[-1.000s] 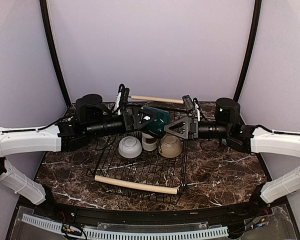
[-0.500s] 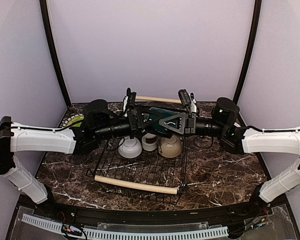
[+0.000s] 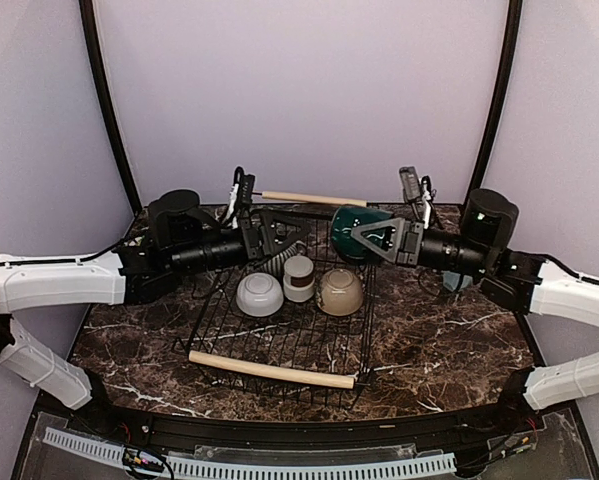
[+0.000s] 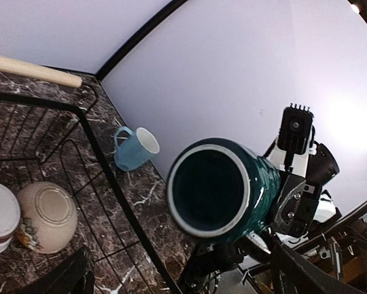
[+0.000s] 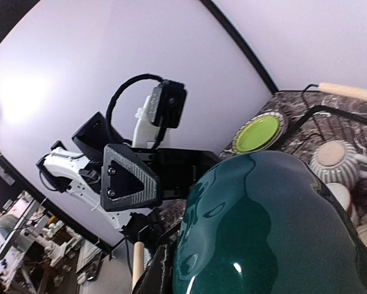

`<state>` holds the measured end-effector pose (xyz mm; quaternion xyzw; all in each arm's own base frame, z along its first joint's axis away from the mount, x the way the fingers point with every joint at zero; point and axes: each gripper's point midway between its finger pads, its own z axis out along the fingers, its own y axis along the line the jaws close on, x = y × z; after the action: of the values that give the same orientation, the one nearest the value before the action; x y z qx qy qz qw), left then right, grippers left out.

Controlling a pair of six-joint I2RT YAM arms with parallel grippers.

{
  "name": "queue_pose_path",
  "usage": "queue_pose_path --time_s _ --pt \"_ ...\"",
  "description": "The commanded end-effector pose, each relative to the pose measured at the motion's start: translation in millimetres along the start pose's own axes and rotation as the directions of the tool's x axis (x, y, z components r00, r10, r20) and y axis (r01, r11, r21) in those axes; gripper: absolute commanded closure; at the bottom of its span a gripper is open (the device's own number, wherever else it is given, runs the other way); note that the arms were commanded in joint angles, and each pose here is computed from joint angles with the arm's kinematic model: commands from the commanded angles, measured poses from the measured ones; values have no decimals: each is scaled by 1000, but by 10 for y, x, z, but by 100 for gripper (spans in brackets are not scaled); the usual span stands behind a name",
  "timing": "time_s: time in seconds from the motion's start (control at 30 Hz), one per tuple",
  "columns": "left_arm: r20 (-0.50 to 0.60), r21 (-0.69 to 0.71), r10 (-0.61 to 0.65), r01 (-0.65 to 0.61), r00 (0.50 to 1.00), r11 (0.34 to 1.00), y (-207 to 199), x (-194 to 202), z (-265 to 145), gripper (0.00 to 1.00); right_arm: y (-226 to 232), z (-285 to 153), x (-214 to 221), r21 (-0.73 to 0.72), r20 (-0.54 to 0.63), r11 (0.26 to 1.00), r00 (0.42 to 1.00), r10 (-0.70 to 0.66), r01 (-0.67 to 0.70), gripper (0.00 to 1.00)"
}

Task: Unload the mixed dishes from the dish rack
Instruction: Pass from the left arm to the right, then place the cup at the center of the board.

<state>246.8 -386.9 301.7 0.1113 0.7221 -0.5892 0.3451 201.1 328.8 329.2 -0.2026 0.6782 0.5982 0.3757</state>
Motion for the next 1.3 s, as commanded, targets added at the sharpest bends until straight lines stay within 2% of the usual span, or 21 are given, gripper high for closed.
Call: queue_pose_path --time_s 0.0,0.1,0.17,0.2,0.3,0.4,0.47,0.57,0.7,0.83,0.93,1.07,1.27 --pt "38 -170 123 -115 992 979 138 -178 -270 1 -76 -336 -340 201 137 969 975 -175 146 100" --pt "45 -234 154 -139 987 962 200 -221 -377 1 -252 -608 -488 403 153 902 960 -234 156 100" --pt "46 -251 174 -157 984 955 197 -248 -417 1 -538 -917 -551 612 146 783 956 -255 115 100" --pt "43 -258 182 -165 982 952 202 -249 -437 1 -691 -1110 -571 712 142 697 954 -263 86 100" --pt "42 -270 198 -180 979 946 211 -256 -459 1 -1059 -1774 -578 934 108 356 953 -284 0 100" --pt "36 -281 201 -183 979 942 241 -248 -461 1 -1261 -2214 -510 993 67 111 966 -250 -40 100" --pt "34 -283 200 -183 979 941 250 -246 -450 1 -1407 -2489 -433 995 95 -9 978 -184 -98 100" --pt "26 -285 192 -176 981 942 276 -226 -420 1 -1649 -2707 -293 984 166 -58 983 -77 -170 100" --pt "15 -282 178 -167 984 945 281 -205 -392 1 -2004 -2780 -34 965 261 -36 963 66 -259 100" --pt "-3 -293 169 -162 986 942 309 -174 -400 1 -2259 -2932 240 923 384 -104 905 182 -371 100" --pt "-21 -309 163 -161 986 937 342 -145 -399 1 -2417 -2987 412 901 433 -141 863 261 -410 100" --pt "-64 -336 151 -164 986 928 408 -98 -367 1 -2567 -3115 607 861 507 -236 797 328 -451 100" --pt "-158 -358 117 -167 980 918 514 40 -249 1 -2715 -3035 747 836 547 -195 744 383 -514 100"
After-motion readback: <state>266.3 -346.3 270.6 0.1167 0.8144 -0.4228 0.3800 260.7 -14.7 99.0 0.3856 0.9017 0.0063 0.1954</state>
